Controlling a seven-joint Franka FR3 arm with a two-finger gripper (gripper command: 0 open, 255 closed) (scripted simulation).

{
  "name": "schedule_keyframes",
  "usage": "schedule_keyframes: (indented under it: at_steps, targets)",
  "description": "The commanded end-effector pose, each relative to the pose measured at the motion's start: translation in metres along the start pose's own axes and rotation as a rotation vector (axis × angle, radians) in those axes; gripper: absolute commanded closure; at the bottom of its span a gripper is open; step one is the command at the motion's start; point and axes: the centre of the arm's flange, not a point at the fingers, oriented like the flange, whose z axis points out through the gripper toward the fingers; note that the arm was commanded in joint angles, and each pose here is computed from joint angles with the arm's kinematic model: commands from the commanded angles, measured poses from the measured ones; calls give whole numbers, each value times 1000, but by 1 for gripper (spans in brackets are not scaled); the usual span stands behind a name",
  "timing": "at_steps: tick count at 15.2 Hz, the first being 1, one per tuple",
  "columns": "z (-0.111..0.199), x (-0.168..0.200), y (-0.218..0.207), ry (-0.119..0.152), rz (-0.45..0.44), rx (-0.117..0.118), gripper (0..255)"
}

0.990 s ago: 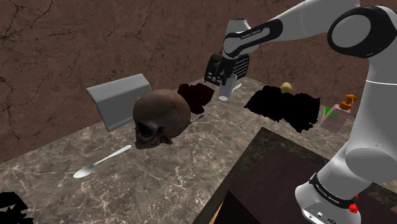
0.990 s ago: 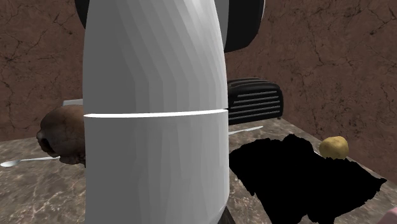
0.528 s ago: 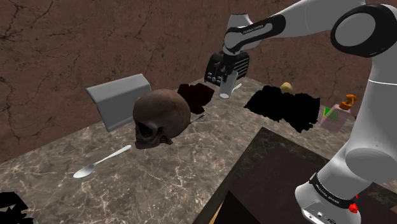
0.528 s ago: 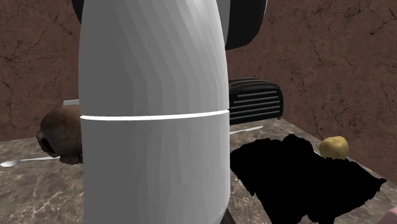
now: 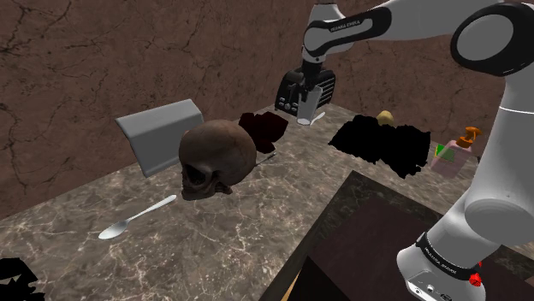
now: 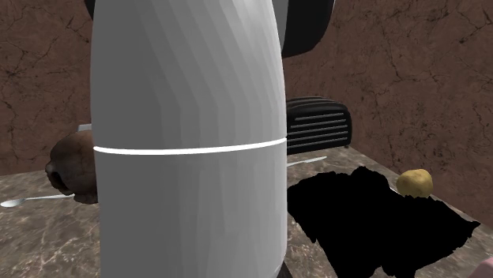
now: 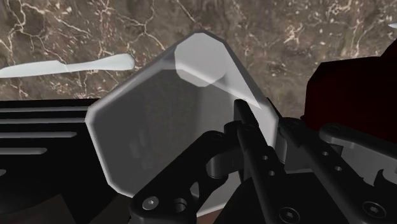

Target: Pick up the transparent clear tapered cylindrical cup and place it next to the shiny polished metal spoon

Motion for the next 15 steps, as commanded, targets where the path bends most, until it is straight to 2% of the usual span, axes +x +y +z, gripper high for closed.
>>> schedule_keyframes:
  at_steps: [1, 15]
  targets:
    - [-11, 0, 1, 0, 0, 0, 255]
    - [-85, 2, 9, 0, 0, 0, 255]
